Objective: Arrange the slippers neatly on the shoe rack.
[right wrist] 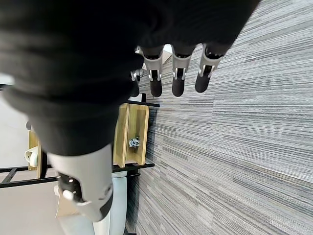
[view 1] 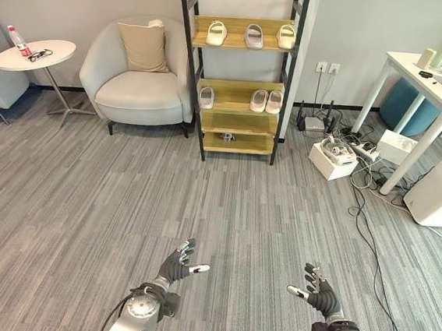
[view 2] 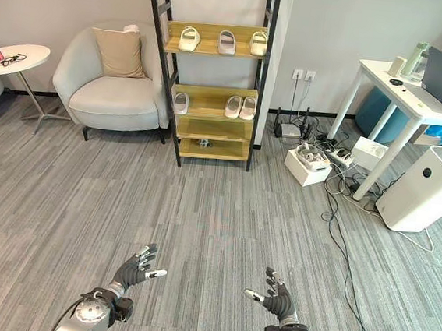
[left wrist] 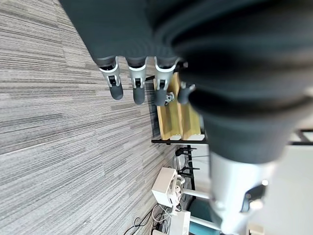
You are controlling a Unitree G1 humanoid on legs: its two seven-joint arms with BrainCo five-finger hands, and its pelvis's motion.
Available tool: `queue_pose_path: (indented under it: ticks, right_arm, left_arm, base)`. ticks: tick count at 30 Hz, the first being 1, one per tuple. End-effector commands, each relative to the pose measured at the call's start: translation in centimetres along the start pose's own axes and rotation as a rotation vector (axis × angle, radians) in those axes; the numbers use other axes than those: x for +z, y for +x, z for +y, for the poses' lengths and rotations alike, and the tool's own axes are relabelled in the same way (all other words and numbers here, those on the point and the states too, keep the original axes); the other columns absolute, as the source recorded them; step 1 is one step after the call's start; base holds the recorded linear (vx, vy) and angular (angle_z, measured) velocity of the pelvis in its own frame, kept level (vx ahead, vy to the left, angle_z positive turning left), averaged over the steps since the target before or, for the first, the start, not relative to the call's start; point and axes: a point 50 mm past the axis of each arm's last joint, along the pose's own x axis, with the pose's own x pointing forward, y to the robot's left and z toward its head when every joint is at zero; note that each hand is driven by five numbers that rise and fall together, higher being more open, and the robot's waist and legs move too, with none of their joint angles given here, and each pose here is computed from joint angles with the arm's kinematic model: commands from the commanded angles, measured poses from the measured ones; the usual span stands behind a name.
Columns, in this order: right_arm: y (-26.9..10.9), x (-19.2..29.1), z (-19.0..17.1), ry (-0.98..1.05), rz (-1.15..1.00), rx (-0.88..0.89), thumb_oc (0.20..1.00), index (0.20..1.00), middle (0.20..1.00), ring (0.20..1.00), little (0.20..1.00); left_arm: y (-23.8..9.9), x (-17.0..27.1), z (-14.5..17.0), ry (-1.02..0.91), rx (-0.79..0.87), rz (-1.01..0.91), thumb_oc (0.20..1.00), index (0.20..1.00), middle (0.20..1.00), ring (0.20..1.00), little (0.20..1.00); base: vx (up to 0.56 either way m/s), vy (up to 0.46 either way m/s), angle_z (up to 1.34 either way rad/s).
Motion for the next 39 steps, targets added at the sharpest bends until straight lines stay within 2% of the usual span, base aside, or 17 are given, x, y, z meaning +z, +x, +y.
queue_pose_path:
  ticks: [1,14,39]
  right_arm:
    - [0.8,1.2,1.7,0.01,-0.057,0.05,1.0,1.0,1.0,1.0,1.0]
    - [0.4,0.2,0.7,-0.026,-0.012,0.016,1.0,1.0,1.0,1.0,1.0]
    - [0.9,0.9,1.8,-0.063,-0.037,0.059,1.0,1.0,1.0,1.0,1.0]
  left_arm:
    - [0.6,2.2,1.3,-0.021,0.056,-0.101,1.0,1.0,1.0,1.0,1.0]
    - [0.4,1.2,1.4,-0.073,0.068,-0.06,1.0,1.0,1.0,1.0,1.0]
    - [0.1,0.4,1.3,-0.064,0.083,-0.03,1.0,1.0,1.0,1.0,1.0]
  base:
    - [0.0,0.0,0.0]
    - [0.03,0.009,-0.12]
    - [0.0,0.002,0.0]
